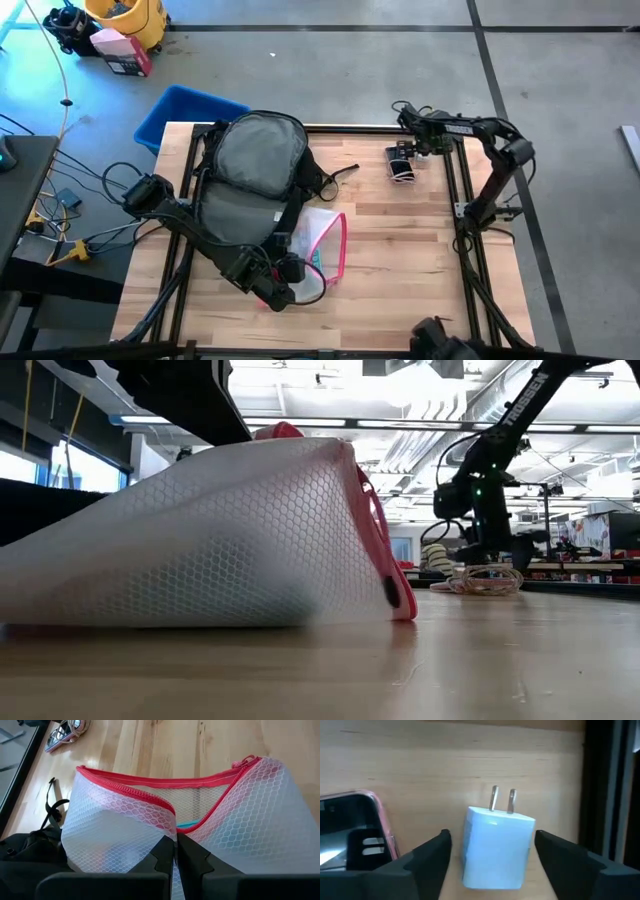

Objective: Unpack backpack
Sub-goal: Put the white charger adapter into the pink zip bag

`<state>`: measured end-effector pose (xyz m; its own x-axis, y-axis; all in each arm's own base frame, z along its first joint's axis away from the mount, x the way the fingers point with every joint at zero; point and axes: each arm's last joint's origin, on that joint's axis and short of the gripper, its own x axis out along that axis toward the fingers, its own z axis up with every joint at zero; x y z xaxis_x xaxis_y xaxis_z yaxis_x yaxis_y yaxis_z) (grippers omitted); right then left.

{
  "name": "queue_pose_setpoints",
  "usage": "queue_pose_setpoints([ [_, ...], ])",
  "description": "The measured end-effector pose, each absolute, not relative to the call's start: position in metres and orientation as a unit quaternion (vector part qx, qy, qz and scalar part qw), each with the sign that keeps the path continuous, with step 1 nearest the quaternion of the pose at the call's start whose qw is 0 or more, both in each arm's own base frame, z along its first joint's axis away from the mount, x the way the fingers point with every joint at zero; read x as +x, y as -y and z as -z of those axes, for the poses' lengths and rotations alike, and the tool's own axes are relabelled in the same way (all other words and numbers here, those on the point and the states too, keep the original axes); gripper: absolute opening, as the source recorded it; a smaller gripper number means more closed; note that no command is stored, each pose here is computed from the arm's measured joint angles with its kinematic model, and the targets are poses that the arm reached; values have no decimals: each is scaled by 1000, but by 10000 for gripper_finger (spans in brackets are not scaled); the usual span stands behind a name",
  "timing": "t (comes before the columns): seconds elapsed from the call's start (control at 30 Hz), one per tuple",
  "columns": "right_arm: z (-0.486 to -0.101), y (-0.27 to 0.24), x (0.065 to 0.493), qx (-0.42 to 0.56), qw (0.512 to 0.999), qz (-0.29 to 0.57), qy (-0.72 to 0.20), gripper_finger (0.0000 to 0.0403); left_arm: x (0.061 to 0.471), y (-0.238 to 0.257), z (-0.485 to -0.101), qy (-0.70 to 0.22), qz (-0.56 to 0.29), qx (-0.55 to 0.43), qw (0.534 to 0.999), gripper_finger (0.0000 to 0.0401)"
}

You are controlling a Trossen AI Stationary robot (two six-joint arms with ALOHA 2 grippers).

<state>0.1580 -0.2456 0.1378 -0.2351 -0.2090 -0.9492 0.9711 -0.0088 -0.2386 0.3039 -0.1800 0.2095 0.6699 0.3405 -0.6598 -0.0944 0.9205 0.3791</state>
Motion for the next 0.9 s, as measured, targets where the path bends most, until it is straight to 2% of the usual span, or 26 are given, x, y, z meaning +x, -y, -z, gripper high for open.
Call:
queue_pose_setpoints([
  [0.17,-138,241,162,357,494,596,-522,148,304,180,-209,-389,-120,158,900,0],
  [0.4,-173,193,183,239,552,531,-597,148,304,180,-209,-391,-120,159,899,0],
  [0.5,-186,138,202,200,610,473,-604,148,303,180,-209,-395,-113,172,895,0],
  [0.6,-189,73,221,211,696,380,-572,148,302,182,-209,-398,-99,186,893,0],
  [0.8,-185,-50,262,277,854,160,-410,148,302,183,-209,-397,-97,179,895,0],
  [0.9,-183,-87,283,276,891,116,-341,148,302,183,-209,-396,-101,171,896,0],
])
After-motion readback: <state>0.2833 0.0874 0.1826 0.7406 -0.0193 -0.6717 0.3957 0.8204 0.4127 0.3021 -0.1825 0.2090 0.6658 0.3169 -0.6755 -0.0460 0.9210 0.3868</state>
